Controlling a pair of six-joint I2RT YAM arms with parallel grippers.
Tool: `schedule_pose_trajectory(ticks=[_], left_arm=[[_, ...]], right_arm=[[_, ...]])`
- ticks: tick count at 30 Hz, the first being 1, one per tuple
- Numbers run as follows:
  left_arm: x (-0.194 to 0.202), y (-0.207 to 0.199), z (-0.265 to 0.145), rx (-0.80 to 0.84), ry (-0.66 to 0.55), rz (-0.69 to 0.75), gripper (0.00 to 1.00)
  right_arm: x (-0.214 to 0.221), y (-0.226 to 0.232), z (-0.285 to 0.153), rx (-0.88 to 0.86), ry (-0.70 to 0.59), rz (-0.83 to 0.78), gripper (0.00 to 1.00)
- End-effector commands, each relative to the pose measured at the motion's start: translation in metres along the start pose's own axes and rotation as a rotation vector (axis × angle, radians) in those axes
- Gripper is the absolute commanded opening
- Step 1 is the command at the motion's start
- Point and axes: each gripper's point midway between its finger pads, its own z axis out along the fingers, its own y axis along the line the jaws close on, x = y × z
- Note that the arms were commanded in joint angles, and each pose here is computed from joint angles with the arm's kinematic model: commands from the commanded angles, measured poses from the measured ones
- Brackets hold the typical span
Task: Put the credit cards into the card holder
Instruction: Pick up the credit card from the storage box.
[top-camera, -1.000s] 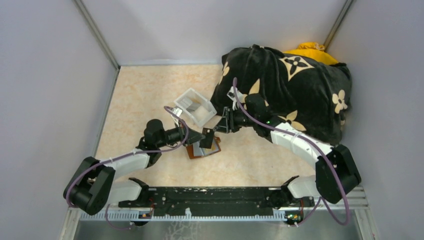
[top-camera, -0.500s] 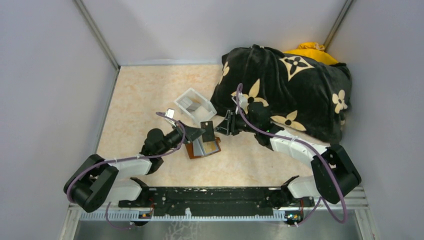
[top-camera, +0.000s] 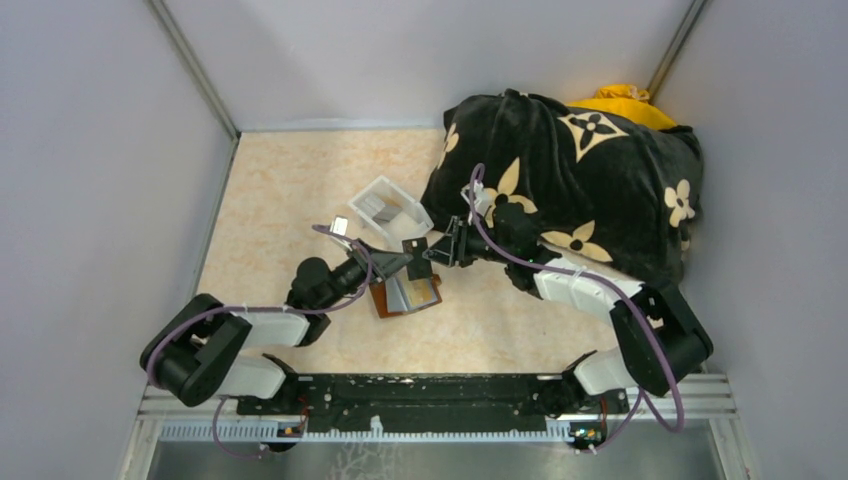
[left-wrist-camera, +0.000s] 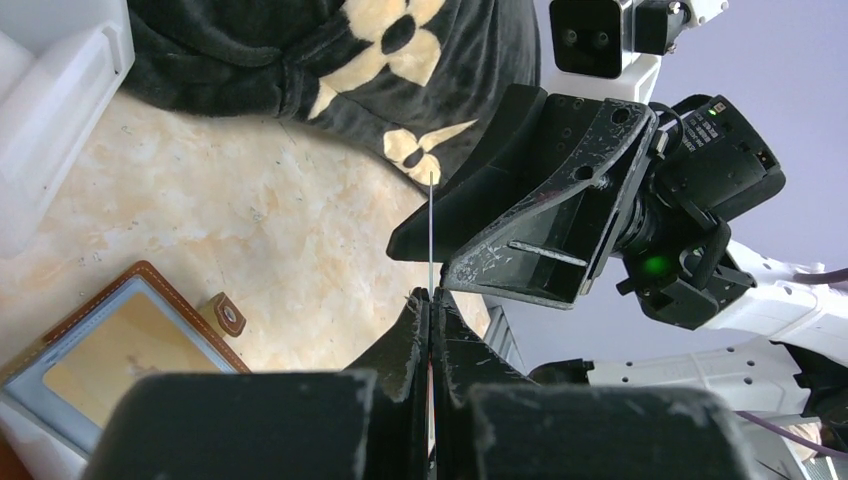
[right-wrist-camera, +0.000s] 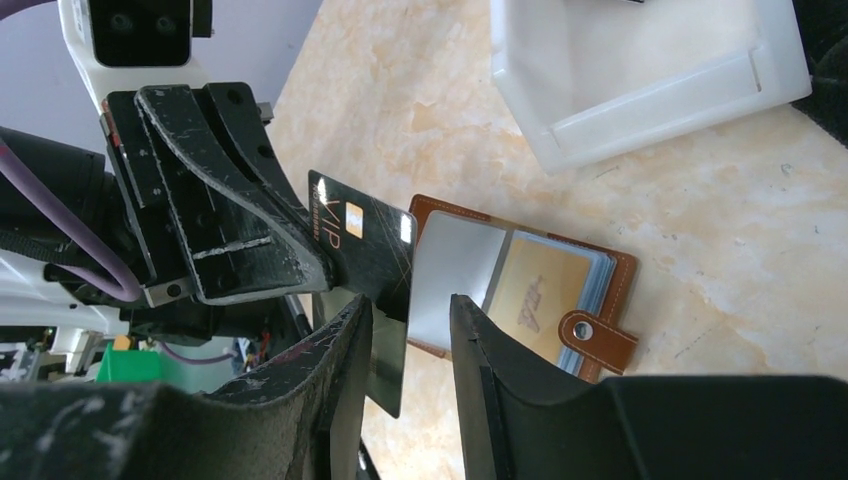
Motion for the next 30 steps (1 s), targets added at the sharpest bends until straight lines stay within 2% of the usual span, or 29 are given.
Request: schedule_pose_trajectory(ticks=[1, 5, 7, 9, 12, 14, 15, 16, 17, 18, 30], left_arm=[[-0.007, -0.02, 0.005, 0.082, -0.019, -0.004, 0.0], [-0.006, -0.019, 0.006, 0.081, -0.018, -0.011, 0.0], [-0.006, -0.018, 0.007, 0.078, -0.017, -0.013, 0.0], [-0.006, -0.017, 0.007, 0.081, -0.017, -0.018, 0.0], [-0.005, -0.016, 0.009, 0.086, -0.017, -0.03, 0.0], [-0.004, -0.013, 0.01, 0.084, -0.01, -0.035, 0.01], [-0.004, -0.009, 0.01, 0.068, -0.008, -0.047, 0.1], [-0.002, -0.003, 0.009, 0.044, -0.005, -0.056, 0.24], [-0.001, 0.003, 0.008, 0.019, -0.003, -0.058, 0.31], [0.001, 0.01, 0.006, -0.012, 0.003, -0.058, 0.33], [-0.002, 0.071, -0.014, -0.428, 0.008, 0.076, 0.4]], right_arm=[[-0.012, 0.013, 0.002, -0.077, -0.041, -0.028, 0.35], [-0.009, 0.019, 0.004, -0.13, -0.033, -0.007, 0.32], [-0.006, 0.023, 0.004, -0.167, -0.028, 0.009, 0.28], [-0.003, 0.027, 0.003, -0.204, -0.024, 0.035, 0.19], [-0.003, 0.031, 0.003, -0.252, -0.025, 0.065, 0.01], [-0.006, 0.034, 0.0, -0.281, -0.036, 0.073, 0.0], [-0.008, 0.034, -0.002, -0.286, -0.042, 0.078, 0.0], [-0.011, 0.035, -0.004, -0.287, -0.048, 0.079, 0.0], [-0.013, 0.034, -0.006, -0.281, -0.049, 0.079, 0.0], [-0.015, 0.033, -0.007, -0.272, -0.05, 0.069, 0.0], [-0.022, -0.019, -0.008, 0.189, 0.051, -0.091, 0.0]])
